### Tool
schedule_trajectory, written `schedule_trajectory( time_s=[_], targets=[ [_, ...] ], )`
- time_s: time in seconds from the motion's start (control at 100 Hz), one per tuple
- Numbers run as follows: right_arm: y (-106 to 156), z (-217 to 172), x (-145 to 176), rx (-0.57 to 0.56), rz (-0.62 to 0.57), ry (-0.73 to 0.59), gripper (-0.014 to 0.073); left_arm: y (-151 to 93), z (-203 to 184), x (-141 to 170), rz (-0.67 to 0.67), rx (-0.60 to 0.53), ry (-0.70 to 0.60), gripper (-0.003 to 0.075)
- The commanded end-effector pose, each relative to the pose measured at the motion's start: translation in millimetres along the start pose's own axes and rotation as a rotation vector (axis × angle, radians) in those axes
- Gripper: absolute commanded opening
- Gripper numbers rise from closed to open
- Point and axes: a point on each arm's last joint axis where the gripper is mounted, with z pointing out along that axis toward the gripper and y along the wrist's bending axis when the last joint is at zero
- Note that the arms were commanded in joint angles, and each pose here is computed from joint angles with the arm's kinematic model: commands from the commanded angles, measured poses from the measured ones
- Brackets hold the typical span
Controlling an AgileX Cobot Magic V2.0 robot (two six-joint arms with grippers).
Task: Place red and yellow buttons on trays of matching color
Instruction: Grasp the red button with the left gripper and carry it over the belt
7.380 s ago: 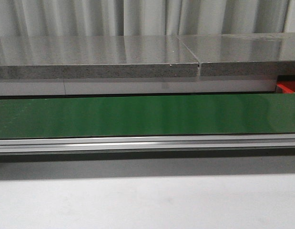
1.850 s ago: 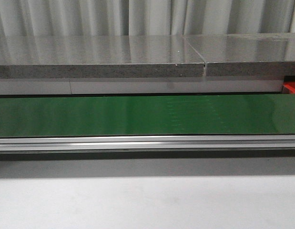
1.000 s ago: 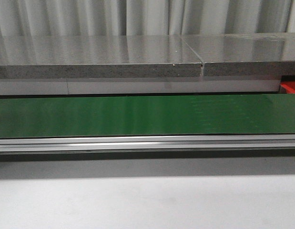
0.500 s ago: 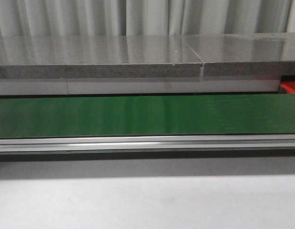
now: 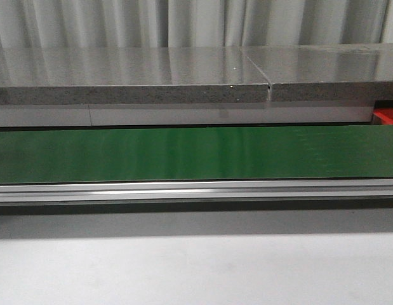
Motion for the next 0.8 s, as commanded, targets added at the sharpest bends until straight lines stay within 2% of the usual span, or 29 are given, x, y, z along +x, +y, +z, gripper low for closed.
schedule_trajectory(
  time_s=[0.0, 0.15, 0.25, 0.48, 0.79],
  targets=[
    [-1, -5, -13, 0.021, -0.006, -0.081, -0.0067, -9, -31, -25, 0.006, 0.037, -0.16, 0.0624],
    [-1, -5, -13, 0.021, -0.006, -0.081, -0.0067, -9, -48, -42, 0.0, 0.046, -0.229, 0.0624],
    [-1, -5, -13, 0.021, -0.006, -0.081, -0.0067, 2, -53, -49, -0.025, 0.027, -0.254, 0.0624],
    [-1, -5, -13, 0.021, -0.006, -0.081, -0.0067, 55, -39, -54, -0.145, -0.074, -0.208, 0.0621],
    [-1, -5, -13, 0.021, -0.006, -0.081, -0.0067, 117, 13, -53, -0.271, -0.17, -0.118, 0.0621]
  ],
)
